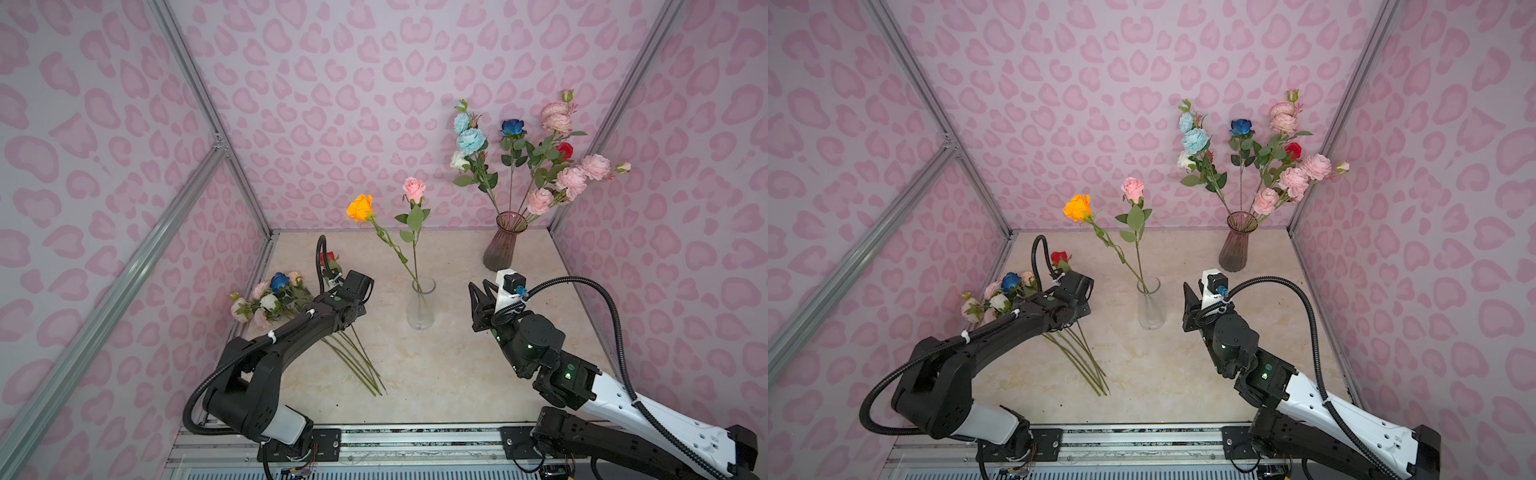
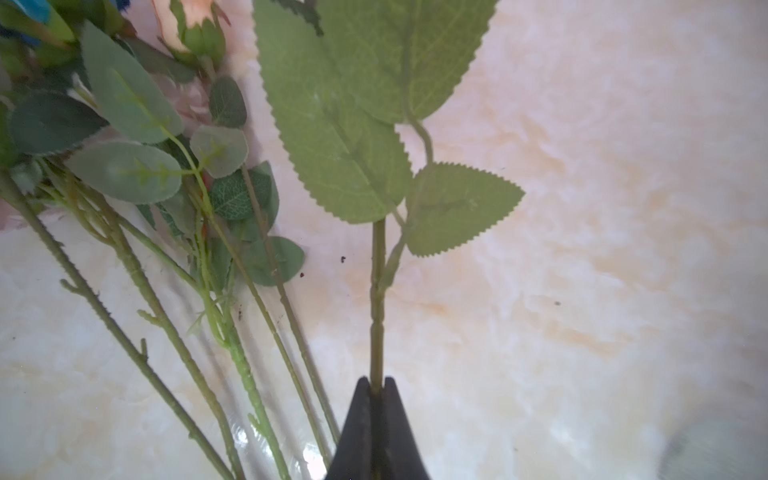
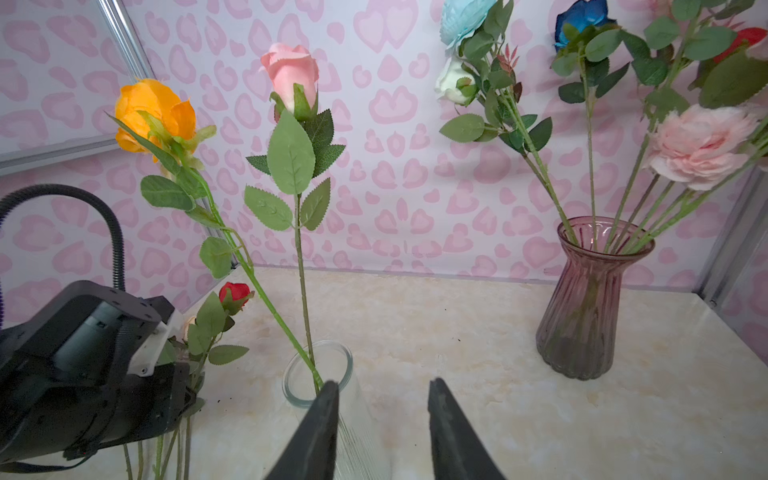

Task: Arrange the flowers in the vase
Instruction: 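Lift the red rose upright toward the right gripper with the left gripper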

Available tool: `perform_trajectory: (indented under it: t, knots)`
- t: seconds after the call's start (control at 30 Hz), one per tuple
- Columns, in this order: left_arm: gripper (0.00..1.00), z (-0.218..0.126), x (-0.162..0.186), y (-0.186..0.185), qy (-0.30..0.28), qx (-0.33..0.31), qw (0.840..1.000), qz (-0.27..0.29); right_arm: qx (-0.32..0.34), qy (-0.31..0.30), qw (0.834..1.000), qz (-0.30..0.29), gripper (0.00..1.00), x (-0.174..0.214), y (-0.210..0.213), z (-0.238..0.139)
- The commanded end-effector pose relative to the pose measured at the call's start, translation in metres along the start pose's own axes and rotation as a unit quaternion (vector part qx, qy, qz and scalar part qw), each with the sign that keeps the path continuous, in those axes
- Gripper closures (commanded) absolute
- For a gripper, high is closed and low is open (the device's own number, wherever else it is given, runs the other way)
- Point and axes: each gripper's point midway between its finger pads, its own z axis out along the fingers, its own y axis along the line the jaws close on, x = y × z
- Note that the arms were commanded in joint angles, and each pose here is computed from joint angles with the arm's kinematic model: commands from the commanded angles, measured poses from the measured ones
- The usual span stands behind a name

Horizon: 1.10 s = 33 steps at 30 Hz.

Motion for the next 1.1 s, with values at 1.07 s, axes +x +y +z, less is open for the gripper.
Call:
perform_trajectory:
  t: [1.07]
  knots:
    - [0.97, -0.343, -0.051, -0.088, -0.292, 0.58, 0.743, 0.165, -0.407, 0.021, 0.904, 0.129, 0.46, -0.092, 0.19, -0.003]
